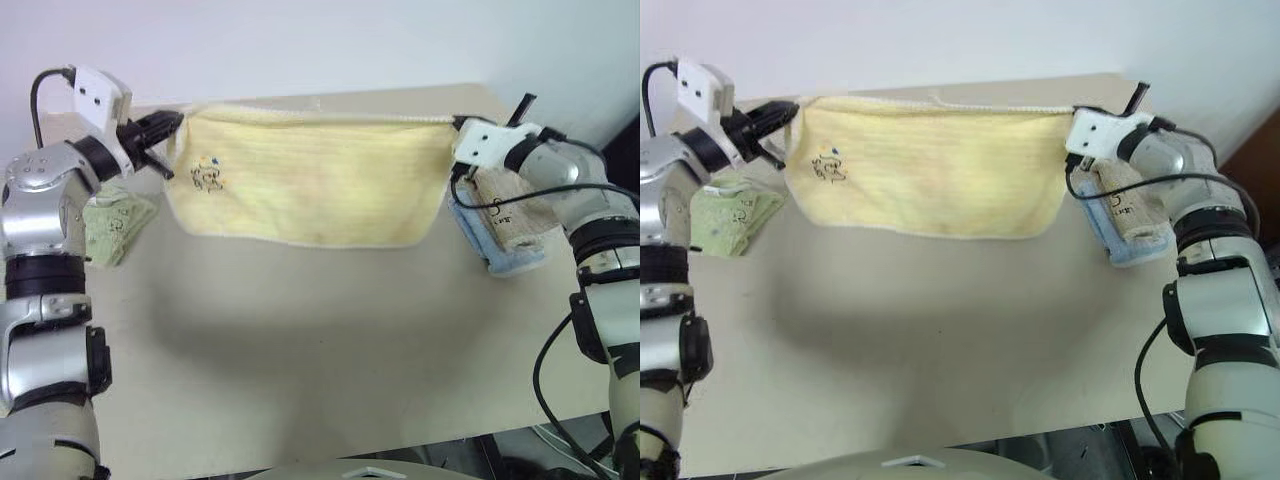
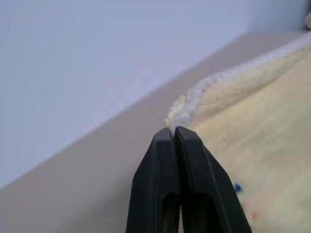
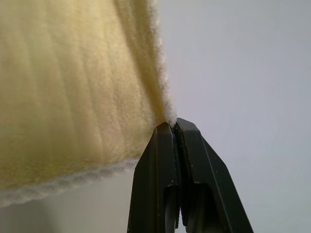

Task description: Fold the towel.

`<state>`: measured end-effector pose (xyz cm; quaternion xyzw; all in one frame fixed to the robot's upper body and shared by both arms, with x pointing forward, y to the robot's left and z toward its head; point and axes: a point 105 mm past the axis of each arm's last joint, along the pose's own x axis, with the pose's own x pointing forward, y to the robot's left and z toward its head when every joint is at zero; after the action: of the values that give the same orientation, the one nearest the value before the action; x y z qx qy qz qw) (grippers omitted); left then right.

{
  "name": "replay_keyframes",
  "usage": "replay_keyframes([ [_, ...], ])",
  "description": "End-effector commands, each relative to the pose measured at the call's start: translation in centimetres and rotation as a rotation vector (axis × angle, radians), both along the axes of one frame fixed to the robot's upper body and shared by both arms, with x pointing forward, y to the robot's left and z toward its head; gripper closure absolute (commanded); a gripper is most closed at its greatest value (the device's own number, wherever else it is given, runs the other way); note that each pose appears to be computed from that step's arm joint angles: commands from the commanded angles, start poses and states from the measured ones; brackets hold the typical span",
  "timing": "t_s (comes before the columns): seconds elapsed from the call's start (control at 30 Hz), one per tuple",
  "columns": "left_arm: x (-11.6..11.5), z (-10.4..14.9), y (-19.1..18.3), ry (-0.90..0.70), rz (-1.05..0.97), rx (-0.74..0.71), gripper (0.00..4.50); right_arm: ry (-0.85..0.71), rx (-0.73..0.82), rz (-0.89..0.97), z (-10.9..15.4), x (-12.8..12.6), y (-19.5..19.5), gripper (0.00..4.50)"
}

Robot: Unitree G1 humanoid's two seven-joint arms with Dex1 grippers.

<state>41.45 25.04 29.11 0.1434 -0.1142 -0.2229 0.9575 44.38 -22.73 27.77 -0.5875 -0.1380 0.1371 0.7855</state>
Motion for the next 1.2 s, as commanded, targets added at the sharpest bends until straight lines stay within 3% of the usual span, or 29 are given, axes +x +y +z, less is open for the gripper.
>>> replay_keyframes([
  [0.03,0.1,4.2,1.4,-0.122,0.059,-0.052,4.5,-0.121,0.121,-0.037,6.1,-0.7,-1.4,4.48],
  [0.17,-0.7,5.9,2.0,-0.16,0.016,-0.046,4.5,-0.132,0.167,0.005,8.6,-1.8,-1.8,4.48],
  [0.27,-2.3,5.1,2.6,-0.125,-0.078,0.007,4.5,-0.043,0.199,0.123,8.4,-3.5,-1.6,4.48],
  [0.43,-5.9,0.1,3.0,0.05,-0.243,0.125,4.5,0.258,0.161,0.269,2.1,-6.8,-0.4,4.48],
  [0.53,-8.5,-5.2,3.3,0.243,-0.293,0.216,4.5,0.529,0.147,0.331,-4.6,-10.3,0.6,4.48],
  [0.67,-11.4,-8.8,2.7,0.386,-0.351,0.301,4.5,0.737,0.18,0.381,-8.9,-14.0,2.0,4.48],
  [0.77,-12.1,-9.1,2.7,0.421,-0.345,0.277,4.5,0.852,0.183,0.406,-10.3,-15.9,2.4,4.48],
  [1.07,-13.2,-8.4,3.7,0.469,-0.325,0.299,4.5,1.051,0.155,0.428,-10.8,-18.6,1.6,4.48],
  [1.2,-13.3,-9.2,4.5,0.502,-0.292,0.332,4.5,1.041,0.151,0.395,-11.0,-18.3,1.0,4.48],
])
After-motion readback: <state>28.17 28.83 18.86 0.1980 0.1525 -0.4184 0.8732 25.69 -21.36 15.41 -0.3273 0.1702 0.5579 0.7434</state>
